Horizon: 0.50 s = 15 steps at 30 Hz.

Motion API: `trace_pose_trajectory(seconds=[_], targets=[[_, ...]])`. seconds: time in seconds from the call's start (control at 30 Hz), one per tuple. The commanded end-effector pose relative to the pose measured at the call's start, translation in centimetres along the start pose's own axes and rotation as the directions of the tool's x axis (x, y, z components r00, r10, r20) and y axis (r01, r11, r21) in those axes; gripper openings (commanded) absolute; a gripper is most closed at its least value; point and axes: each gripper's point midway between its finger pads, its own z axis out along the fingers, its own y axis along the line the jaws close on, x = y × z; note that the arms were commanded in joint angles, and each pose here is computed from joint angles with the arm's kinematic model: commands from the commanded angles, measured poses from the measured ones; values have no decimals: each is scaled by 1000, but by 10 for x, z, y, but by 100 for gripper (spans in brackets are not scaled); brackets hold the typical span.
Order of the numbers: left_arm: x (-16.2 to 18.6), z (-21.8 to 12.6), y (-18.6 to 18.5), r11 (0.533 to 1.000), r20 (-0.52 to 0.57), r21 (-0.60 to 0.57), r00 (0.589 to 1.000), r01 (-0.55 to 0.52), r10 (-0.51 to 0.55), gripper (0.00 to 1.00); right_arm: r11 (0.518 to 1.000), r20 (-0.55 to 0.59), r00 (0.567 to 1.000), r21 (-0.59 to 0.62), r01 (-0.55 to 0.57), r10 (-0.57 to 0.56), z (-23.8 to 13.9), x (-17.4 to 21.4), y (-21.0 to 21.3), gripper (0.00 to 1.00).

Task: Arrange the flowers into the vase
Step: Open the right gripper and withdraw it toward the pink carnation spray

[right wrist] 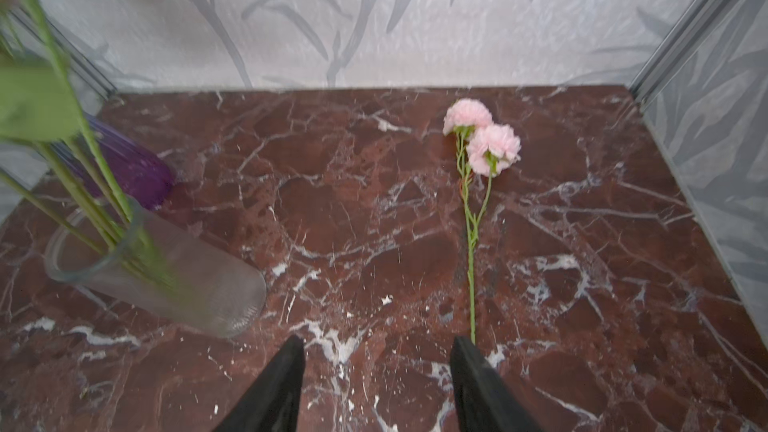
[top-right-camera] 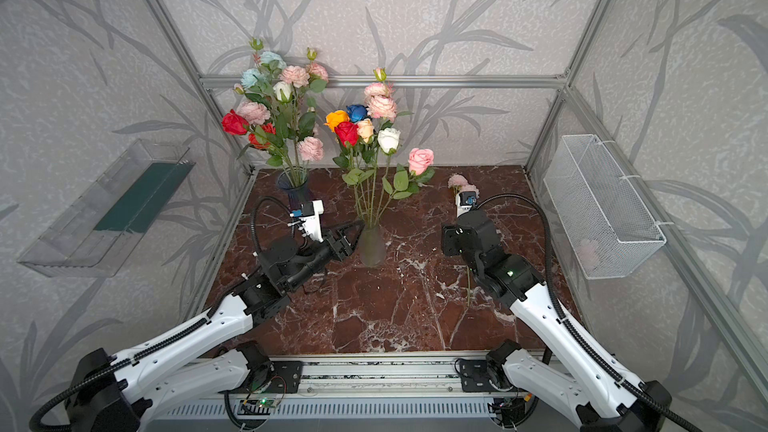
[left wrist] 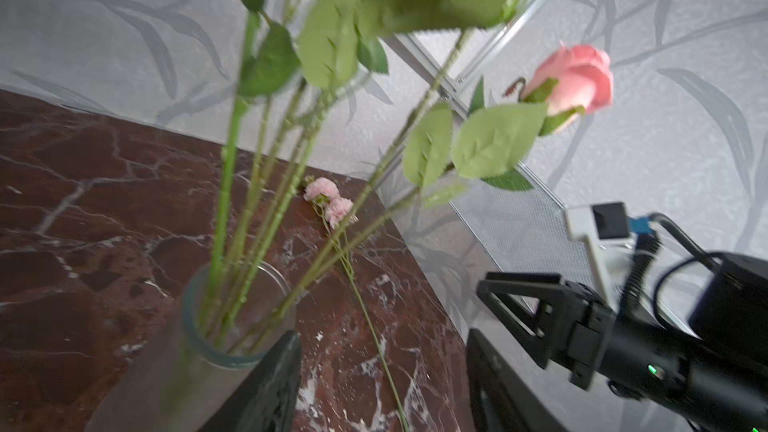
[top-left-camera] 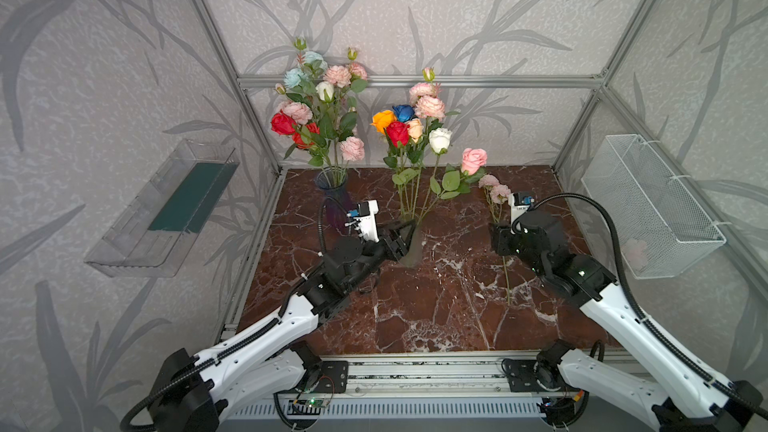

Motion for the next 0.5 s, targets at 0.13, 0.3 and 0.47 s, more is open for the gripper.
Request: trace_pose_trajectory(seconds=[0.13,0.3,0.47], targets=[[17,-2,-46,986,-69,146,993,-85,96,63,997,-198,978,-2,-74,72,44,13,-16,53],[16,-3,-44,987,-55,130,993,-99,107,63,996,-263,960,5,-93,91,84,8,-28,51],[20,-2,-45,986,-64,135,992,-96,105,63,991,-353,927,60,-117,131,125,12,-54,51]])
